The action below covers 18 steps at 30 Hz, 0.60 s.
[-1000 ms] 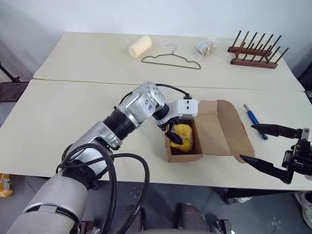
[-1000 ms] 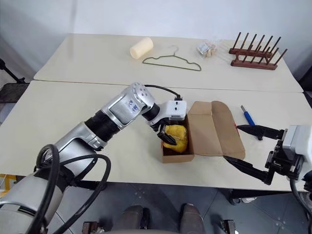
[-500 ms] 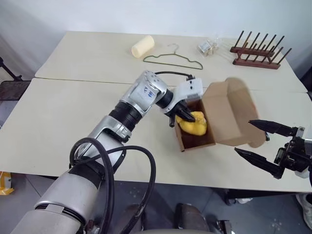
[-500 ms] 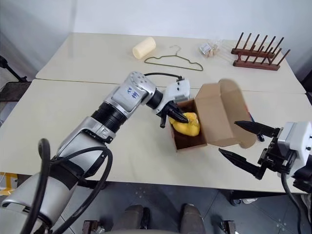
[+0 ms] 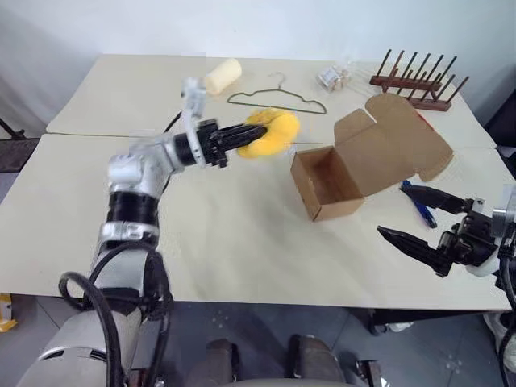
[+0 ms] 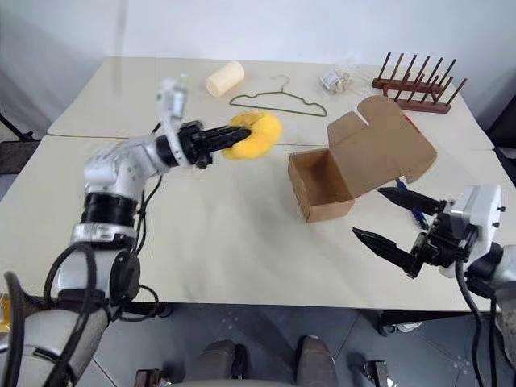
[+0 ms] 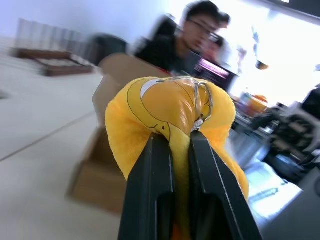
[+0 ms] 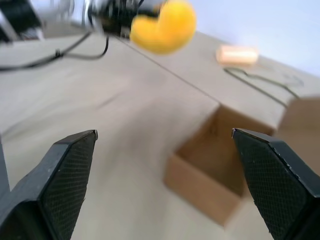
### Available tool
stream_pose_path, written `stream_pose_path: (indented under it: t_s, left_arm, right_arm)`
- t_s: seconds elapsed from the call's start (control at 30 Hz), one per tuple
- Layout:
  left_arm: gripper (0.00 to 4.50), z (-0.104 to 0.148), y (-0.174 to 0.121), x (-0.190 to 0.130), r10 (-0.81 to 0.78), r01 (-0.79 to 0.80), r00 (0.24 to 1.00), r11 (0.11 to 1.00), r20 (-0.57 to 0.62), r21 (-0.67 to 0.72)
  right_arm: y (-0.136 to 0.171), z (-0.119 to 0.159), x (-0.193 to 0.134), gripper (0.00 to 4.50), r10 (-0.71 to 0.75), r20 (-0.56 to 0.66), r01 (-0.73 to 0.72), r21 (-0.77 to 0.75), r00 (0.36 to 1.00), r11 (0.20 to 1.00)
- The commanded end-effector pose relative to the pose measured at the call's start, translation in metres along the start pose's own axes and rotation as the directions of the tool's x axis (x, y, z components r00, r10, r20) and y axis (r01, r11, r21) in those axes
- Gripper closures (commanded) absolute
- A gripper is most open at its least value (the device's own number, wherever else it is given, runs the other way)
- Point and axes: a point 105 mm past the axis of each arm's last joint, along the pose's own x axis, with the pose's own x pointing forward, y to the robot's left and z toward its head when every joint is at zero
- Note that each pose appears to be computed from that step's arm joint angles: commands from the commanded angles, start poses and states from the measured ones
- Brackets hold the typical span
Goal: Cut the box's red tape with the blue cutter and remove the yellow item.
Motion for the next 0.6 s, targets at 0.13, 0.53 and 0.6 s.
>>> stream_pose_path:
  t_s: [0.13,0.53,0.6]
  left_arm:
    - [4.49,-0.015,0.017,-0.138,0.53,-0.485,0.848,0.788,-0.019,0.38]
    - [2.63,-0.036,0.011,-0.158,0.604,-0.573,0.796,0.734,0.036,0.364]
    - [1.98,-0.037,0.012,-0.156,0.586,-0.548,0.81,0.748,0.016,0.373]
  right_arm:
    - [0.032,-0.008,0.032,0.0,0.261,0.049,-0.261,-0.015,0.964,0.965]
    - [0.007,-0.039,0.052,0.0,0.254,0.055,-0.248,-0.091,0.966,0.964]
    - [0.003,-0.039,0.05,0.0,0.224,0.056,-0.218,-0.091,0.973,0.972]
